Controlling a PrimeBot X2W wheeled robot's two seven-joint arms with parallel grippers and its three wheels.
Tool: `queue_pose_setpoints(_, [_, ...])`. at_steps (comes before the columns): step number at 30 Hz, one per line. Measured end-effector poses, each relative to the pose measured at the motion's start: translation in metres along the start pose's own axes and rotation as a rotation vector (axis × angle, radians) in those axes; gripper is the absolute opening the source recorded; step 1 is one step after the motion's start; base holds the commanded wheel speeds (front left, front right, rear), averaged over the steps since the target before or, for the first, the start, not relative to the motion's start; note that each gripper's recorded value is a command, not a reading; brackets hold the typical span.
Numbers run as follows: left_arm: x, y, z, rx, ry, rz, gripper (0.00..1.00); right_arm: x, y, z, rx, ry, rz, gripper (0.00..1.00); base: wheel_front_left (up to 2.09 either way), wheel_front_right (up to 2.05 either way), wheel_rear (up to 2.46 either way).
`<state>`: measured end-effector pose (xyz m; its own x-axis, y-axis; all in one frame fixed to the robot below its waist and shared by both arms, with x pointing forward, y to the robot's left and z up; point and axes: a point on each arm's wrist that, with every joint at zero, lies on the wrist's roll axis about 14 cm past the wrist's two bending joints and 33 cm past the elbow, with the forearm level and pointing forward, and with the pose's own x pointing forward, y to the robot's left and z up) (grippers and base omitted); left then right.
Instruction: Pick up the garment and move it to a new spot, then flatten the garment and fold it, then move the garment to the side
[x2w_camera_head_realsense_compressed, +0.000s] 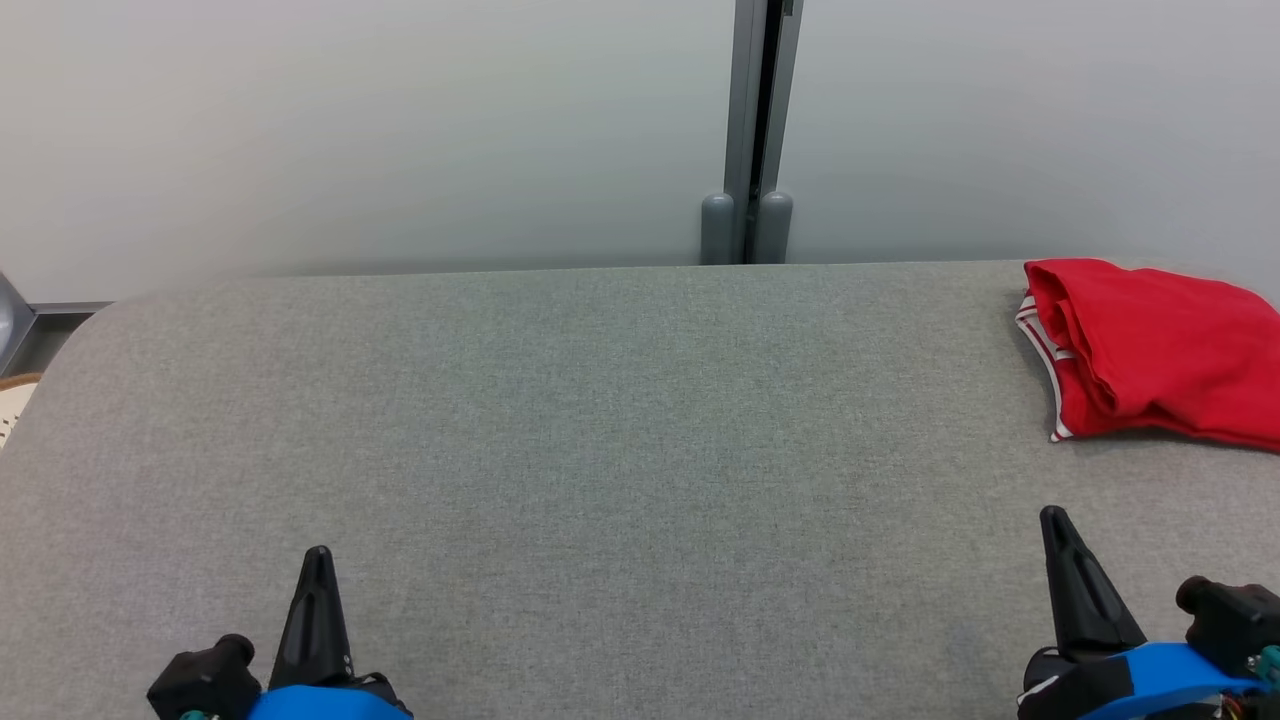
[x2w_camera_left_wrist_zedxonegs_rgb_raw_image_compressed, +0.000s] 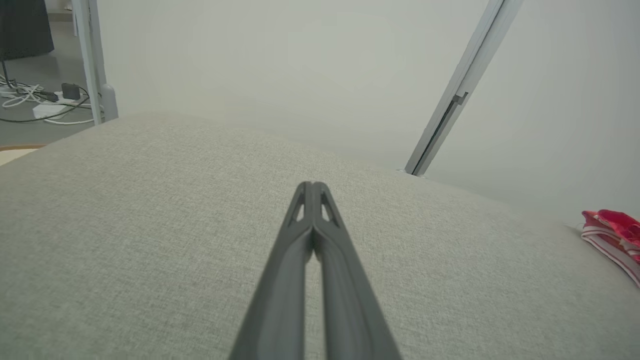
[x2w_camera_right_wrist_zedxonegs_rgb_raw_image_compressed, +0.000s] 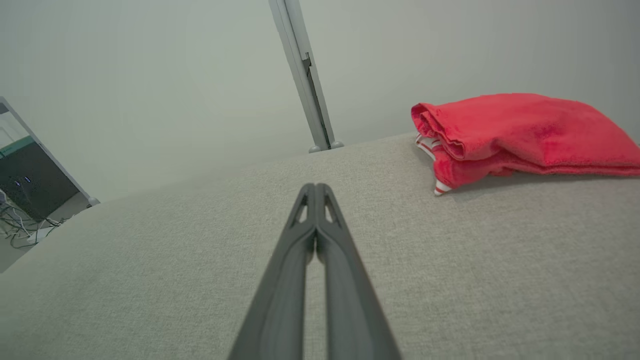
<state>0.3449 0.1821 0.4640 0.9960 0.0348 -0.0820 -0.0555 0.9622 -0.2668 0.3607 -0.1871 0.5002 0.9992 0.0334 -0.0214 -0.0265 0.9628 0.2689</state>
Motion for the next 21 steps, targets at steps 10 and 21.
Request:
queue_pose_setpoints(10, [0.005,0.005,0.003,-0.178,0.012,0.027,0.0,0.001,-0.005,-0.004,0.18,0.013,-0.023,0.0,0.0,0.0,0.0])
queue_pose_setpoints(21, [0.011,0.009,0.006,-0.354,0.019,0.04,0.0,0.005,-0.007,-0.004,0.356,0.013,-0.035,0.0,0.0,0.0,0.0])
